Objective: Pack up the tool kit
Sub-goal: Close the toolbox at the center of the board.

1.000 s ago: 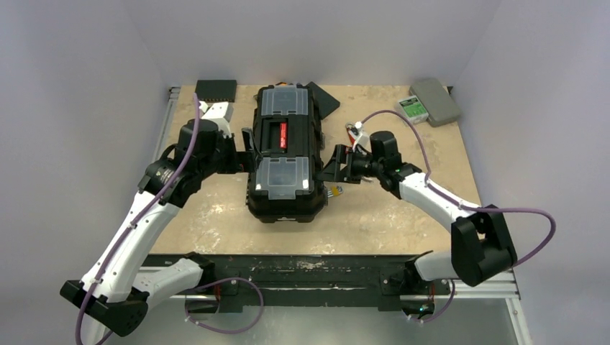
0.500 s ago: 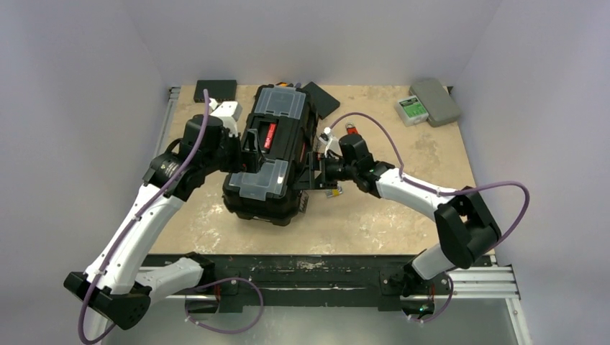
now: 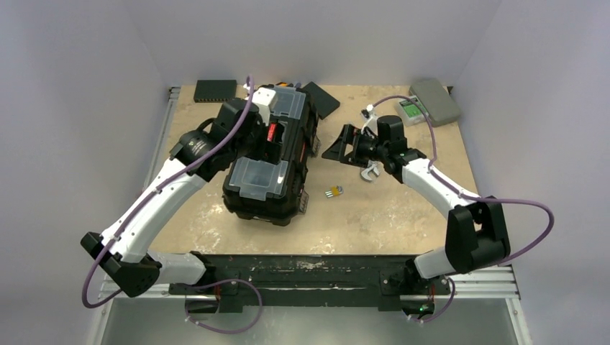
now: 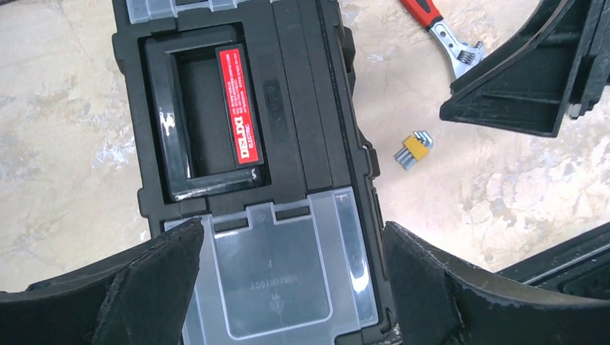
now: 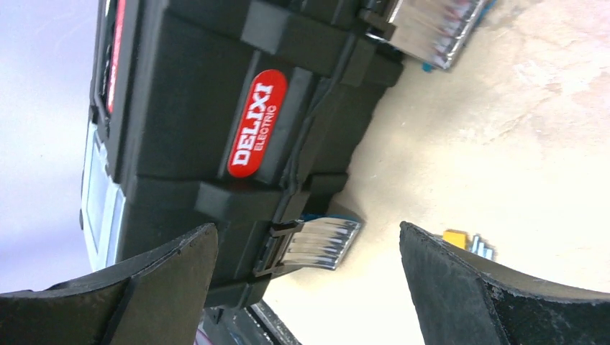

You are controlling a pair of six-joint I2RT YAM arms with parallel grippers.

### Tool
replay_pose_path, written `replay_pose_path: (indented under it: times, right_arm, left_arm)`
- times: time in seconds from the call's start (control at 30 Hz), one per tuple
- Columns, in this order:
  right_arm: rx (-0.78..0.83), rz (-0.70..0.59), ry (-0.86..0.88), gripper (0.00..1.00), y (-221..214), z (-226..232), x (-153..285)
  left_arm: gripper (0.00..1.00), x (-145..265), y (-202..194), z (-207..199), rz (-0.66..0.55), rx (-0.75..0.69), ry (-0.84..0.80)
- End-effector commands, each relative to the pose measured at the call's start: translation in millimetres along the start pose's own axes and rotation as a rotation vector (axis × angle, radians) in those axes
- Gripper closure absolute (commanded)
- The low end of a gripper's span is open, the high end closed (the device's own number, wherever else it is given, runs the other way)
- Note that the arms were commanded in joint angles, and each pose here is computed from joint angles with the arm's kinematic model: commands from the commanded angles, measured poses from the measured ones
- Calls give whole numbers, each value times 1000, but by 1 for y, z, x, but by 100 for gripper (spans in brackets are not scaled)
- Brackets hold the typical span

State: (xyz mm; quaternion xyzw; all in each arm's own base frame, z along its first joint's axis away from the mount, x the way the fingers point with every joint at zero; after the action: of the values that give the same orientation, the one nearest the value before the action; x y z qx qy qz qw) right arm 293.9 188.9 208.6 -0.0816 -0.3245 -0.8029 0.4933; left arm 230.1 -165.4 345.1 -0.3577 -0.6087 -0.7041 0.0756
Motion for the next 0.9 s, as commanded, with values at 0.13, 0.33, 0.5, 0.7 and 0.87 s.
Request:
replay_pose_path:
  times: [0.13, 0.33, 0.5, 0.7, 0.87]
  right_arm:
    - [-137, -44, -25, 13, 30, -38, -3]
    - [-201, -88, -81, 19, 46, -62, -15]
    - [-208, -100, -112, 19, 53, -72, -27]
    - [-215, -98, -145, 18, 57, -86, -40]
    - [-222, -77, -182, 21, 63, -99, -54]
  left_arm:
    - [8, -25, 20, -6, -17, -52, 68]
    - [3, -50, 25, -11, 12, -39, 134]
    - [0, -75, 27, -15, 59, -78, 158]
    - [0, -98, 24, -25, 115, -97, 106]
    - [0, -114, 18, -36, 149, -88, 32]
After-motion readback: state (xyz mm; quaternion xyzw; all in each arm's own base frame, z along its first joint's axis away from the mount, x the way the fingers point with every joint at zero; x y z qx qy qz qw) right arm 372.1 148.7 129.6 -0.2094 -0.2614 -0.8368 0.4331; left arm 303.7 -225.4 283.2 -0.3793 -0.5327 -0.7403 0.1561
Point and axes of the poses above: each gripper's point midway between its finger pads, its own x axis back along the fingers, its own z axis along the line the jaws close on, y = z × x, the point moved 7 cm from there along x, back along the fingers, and after that the axes turned 6 degrees about -x, right-handed, at the moved point
